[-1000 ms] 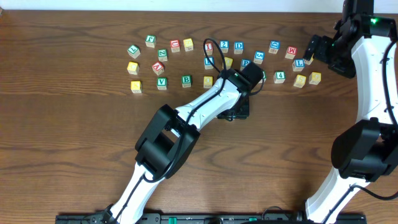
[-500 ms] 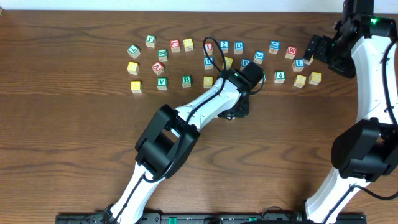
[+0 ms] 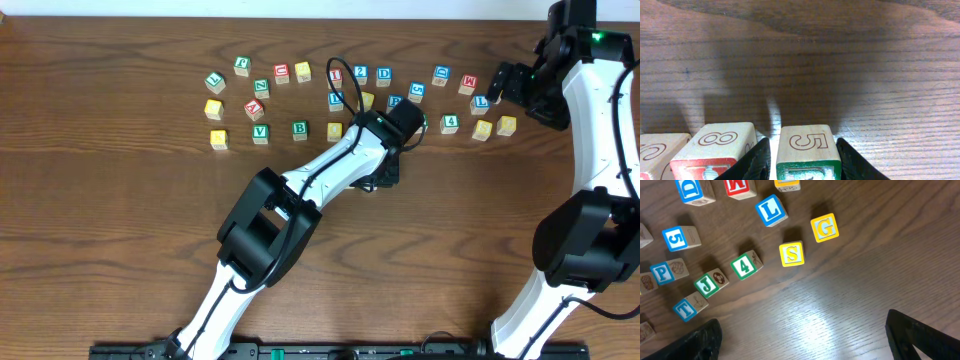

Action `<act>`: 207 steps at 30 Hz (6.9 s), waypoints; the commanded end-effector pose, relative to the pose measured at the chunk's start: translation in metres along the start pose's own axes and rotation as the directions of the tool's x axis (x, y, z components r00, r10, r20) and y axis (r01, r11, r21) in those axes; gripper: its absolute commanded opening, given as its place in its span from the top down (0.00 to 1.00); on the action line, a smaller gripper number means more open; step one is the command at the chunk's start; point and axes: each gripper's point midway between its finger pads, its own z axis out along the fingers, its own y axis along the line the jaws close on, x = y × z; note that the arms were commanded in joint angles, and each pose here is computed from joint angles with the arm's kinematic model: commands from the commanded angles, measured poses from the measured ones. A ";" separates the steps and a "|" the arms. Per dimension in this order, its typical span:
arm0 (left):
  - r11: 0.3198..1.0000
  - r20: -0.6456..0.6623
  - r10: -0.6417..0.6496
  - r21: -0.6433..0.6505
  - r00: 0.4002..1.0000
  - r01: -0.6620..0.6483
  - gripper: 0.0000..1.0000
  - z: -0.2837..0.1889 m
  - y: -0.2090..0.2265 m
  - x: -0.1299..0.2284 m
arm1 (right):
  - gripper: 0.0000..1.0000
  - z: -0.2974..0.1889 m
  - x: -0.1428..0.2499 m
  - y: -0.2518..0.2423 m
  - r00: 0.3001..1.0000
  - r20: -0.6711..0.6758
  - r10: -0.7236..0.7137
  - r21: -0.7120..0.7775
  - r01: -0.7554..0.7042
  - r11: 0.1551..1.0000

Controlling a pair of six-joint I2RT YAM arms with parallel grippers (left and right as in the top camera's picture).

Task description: Spell out NEURIPS

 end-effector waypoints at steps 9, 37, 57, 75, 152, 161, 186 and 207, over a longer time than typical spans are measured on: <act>0.999 0.014 -0.011 -0.041 1.000 0.012 0.60 0.007 0.010 -0.004 | 0.01 -0.001 0.001 0.000 1.000 0.002 0.002 0.007 -0.002 1.000; 0.974 0.406 0.185 0.044 0.895 -0.221 0.59 -0.178 0.003 -0.050 | 0.01 -0.001 0.001 0.000 1.000 0.005 0.002 0.005 -0.002 1.000; 0.994 0.393 -0.038 -0.080 0.919 0.075 0.58 -0.237 0.173 -0.071 | 0.01 -0.004 0.011 0.034 0.991 -0.030 -0.127 -0.173 0.120 0.978; 0.982 0.399 -0.114 -0.091 0.910 0.163 0.17 -0.238 0.209 -0.081 | 0.01 -0.007 0.046 0.104 0.939 -0.015 -0.344 -0.222 0.333 0.917; 0.983 0.372 -0.114 -0.091 0.921 0.159 0.16 -0.227 0.205 -0.081 | 0.01 -0.015 0.070 0.170 0.889 0.061 -0.453 -0.307 0.449 0.839; 0.983 0.359 -0.113 -0.098 0.927 0.158 0.16 -0.222 0.206 -0.079 | 0.01 -0.015 0.070 0.170 0.889 0.060 -0.453 -0.307 0.449 0.839; 0.983 0.364 -0.113 -0.095 0.924 0.158 0.16 -0.222 0.206 -0.080 | 0.01 -0.017 0.073 0.178 0.881 0.075 -0.467 -0.313 0.465 0.828; 0.983 0.366 -0.114 -0.095 0.924 0.158 0.16 -0.222 0.206 -0.081 | 0.01 -0.018 0.075 0.186 0.873 0.091 -0.479 -0.319 0.481 0.817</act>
